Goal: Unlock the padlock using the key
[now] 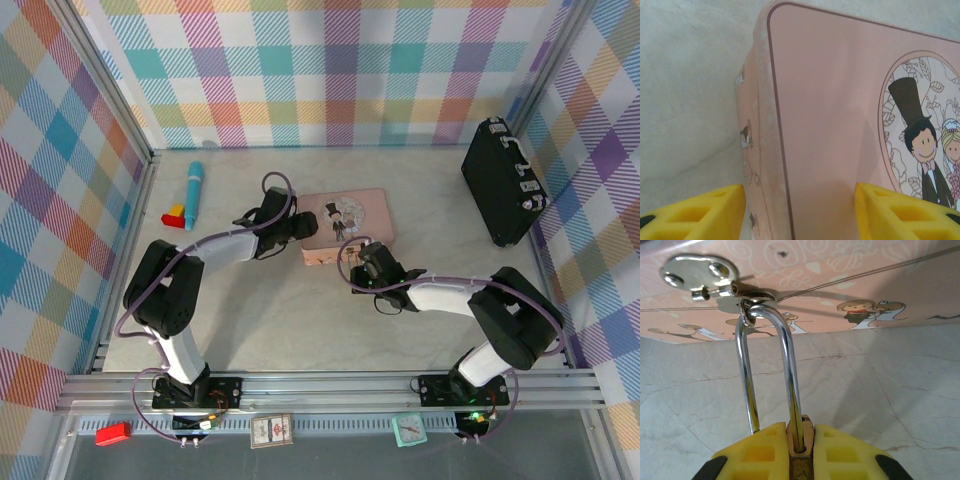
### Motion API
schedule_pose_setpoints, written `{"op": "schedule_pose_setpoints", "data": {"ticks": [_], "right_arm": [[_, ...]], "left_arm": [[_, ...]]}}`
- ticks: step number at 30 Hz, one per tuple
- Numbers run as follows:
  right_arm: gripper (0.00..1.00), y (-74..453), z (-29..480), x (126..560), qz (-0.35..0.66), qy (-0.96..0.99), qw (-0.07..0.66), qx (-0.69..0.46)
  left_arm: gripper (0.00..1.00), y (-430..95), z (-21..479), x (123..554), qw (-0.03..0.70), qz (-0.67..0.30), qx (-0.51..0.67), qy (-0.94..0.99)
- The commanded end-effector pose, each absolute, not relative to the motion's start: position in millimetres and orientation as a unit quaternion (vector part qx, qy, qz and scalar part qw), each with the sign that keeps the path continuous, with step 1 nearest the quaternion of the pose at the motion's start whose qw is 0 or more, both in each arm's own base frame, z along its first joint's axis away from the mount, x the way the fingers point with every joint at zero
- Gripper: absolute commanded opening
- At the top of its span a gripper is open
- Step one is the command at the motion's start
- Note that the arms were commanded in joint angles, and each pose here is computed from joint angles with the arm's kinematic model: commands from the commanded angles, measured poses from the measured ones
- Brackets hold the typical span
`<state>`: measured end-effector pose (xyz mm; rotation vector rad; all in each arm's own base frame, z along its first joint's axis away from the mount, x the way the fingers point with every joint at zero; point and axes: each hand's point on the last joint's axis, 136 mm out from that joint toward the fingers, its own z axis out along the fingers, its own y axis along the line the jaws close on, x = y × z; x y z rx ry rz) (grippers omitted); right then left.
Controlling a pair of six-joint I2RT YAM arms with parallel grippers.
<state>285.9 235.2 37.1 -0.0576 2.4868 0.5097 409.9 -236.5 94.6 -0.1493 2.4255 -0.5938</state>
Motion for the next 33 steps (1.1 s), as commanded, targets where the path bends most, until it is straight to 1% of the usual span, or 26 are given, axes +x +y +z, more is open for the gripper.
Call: {"op": "schedule_pose_setpoints", "data": {"ticks": [1,7,15,19,23,27,33], "right_arm": [[0.00,223.3,52.0,299.8,0.166,0.929,0.331,0.010],[0.00,215.0,57.0,303.2,0.160,0.927,0.339,0.028],[0.00,205.7,66.4,309.4,0.212,0.912,0.338,0.095],[0.00,194.3,66.8,317.1,0.234,0.904,0.334,0.130],[0.00,188.2,66.9,326.9,0.247,0.900,0.330,0.141],[0.00,193.4,69.7,332.6,0.270,0.896,0.320,0.145],[0.00,185.1,76.9,344.4,0.298,0.883,0.319,0.173]], "left_arm": [[0.57,-217.8,45.7,364.3,0.241,-0.165,-0.065,0.954],[0.57,-226.8,45.9,346.7,0.246,-0.177,-0.060,0.951],[0.56,-259.5,42.8,323.8,0.242,-0.197,-0.039,0.949],[0.56,-279.6,34.6,312.8,0.222,-0.206,-0.024,0.953],[0.55,-295.1,31.9,305.4,0.220,-0.214,-0.018,0.952],[0.55,-300.0,32.5,303.4,0.224,-0.208,-0.014,0.952],[0.55,-294.9,29.5,301.8,0.230,-0.193,-0.021,0.954]]}}
